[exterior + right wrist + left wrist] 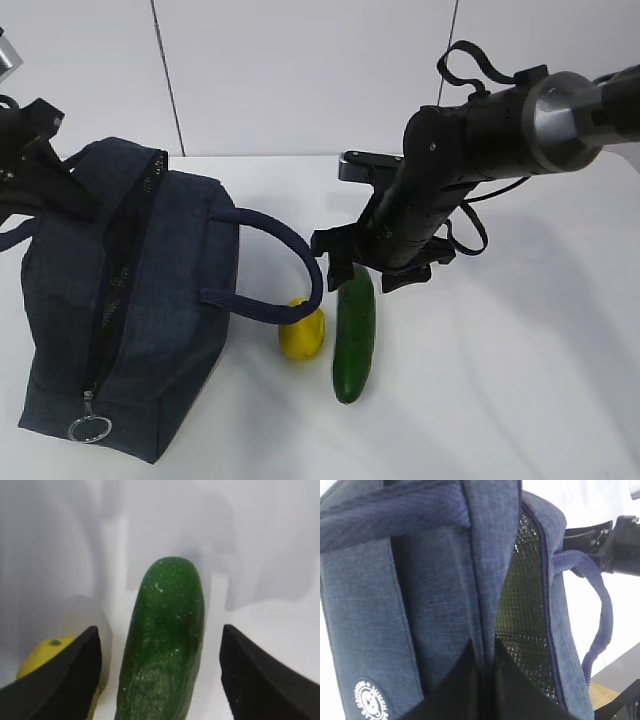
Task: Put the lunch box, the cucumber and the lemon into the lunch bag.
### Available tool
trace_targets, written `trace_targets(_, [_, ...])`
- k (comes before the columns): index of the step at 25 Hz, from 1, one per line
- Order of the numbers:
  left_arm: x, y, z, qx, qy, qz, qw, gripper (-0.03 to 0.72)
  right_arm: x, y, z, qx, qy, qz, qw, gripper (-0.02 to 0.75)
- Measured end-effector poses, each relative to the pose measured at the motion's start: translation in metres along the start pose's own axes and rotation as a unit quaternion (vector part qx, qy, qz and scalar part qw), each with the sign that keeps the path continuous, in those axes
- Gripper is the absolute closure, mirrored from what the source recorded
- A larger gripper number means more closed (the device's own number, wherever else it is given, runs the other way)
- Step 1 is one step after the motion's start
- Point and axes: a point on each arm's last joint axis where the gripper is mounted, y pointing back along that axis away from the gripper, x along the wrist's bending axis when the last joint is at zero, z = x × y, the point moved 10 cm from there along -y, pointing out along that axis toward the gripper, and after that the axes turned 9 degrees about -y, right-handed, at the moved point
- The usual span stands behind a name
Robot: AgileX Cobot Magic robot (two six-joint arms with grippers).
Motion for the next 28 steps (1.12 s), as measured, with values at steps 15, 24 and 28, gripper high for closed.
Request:
trace_targets(15, [0.0000, 0.0000, 0.0000, 0.000, 0.000, 0.000, 1.000, 0.691, -0.0023, -0.0088, -0.0020, 0.004, -0.004, -0.002, 1.000, 0.209])
trace_targets(24, [0.0000, 0.0000, 0.0000, 0.000, 0.000, 0.000, 1.000, 0.691, -0.0023, -0.0088, -0.0019, 0.004, -0.004, -0.002, 1.000, 0.328])
trace_targets(28, [0.0000, 0.0000, 0.0000, 0.000, 0.000, 0.000, 1.000, 0.691, -0.0023, -0.0088, -0.0019, 0.004, -0.004, -0.002, 1.000, 0.365])
